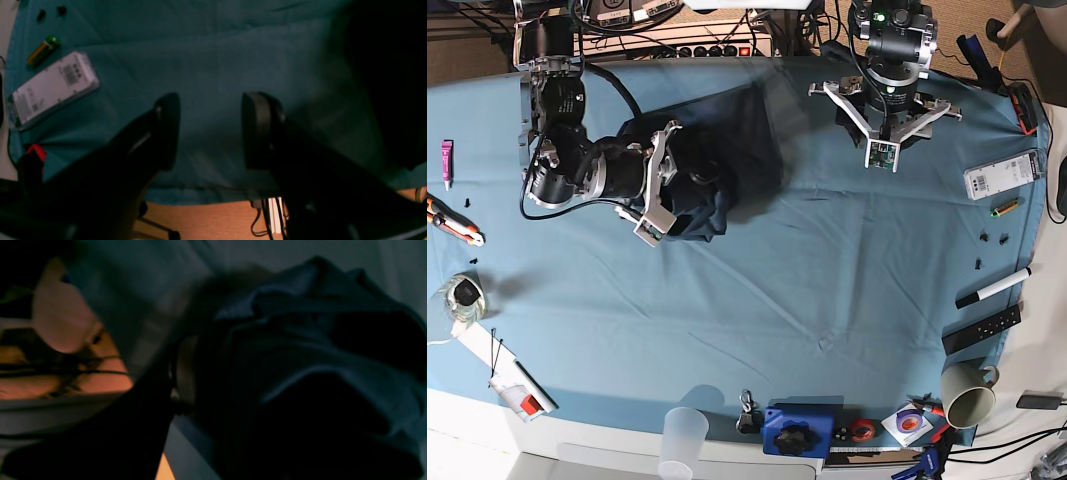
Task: Fold the T-shirt properly
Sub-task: 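Grasp the folded shirt bundle with the right gripper and lift it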
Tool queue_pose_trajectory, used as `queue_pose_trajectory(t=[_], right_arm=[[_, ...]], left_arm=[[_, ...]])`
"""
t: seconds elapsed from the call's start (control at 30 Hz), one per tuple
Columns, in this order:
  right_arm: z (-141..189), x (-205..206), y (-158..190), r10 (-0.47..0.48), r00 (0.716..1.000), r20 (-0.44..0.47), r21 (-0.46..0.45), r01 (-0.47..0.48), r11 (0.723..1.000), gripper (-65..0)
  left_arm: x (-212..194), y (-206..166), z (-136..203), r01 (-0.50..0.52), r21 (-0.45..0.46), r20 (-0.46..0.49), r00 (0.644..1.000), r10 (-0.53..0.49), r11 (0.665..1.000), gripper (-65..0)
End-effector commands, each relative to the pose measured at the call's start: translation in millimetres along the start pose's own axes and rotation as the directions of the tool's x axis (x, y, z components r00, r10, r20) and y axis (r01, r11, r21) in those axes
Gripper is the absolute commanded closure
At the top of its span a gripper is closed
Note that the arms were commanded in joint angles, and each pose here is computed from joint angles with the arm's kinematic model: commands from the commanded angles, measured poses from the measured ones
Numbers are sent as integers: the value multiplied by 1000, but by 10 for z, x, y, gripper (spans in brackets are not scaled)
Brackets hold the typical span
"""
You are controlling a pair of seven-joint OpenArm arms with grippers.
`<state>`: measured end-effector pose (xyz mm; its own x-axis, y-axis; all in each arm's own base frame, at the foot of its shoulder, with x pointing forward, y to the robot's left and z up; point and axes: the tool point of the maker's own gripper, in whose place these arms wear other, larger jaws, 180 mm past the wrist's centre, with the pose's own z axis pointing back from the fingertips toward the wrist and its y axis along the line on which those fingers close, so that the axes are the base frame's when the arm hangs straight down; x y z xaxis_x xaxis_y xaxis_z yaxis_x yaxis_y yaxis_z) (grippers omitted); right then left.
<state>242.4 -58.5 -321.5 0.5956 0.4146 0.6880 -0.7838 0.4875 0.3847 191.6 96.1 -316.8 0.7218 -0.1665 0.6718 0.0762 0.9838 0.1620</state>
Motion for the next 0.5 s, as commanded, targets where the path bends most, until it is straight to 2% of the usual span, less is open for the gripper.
queue_pose_trajectory(t=[0.0,0.2,0.33,0.47], right_arm=[[26,148,44,29,999,44,16,-30,999,-174],[-154,56,231,60,998,-14,81,-59,995,-174],[-220,7,214,100,993,-68,60,-96,994,-174],[-203,263,266,144,990,-6,72,-143,987,-174]], left_arm=[[89,18,33,-8,6,39,999,8,1000,-283],[87,18,33,-8,6,38,999,8,1000,-283],[86,18,33,-8,6,38,999,8,1000,-283],[87,17,33,-8,6,38,999,8,1000,-283]])
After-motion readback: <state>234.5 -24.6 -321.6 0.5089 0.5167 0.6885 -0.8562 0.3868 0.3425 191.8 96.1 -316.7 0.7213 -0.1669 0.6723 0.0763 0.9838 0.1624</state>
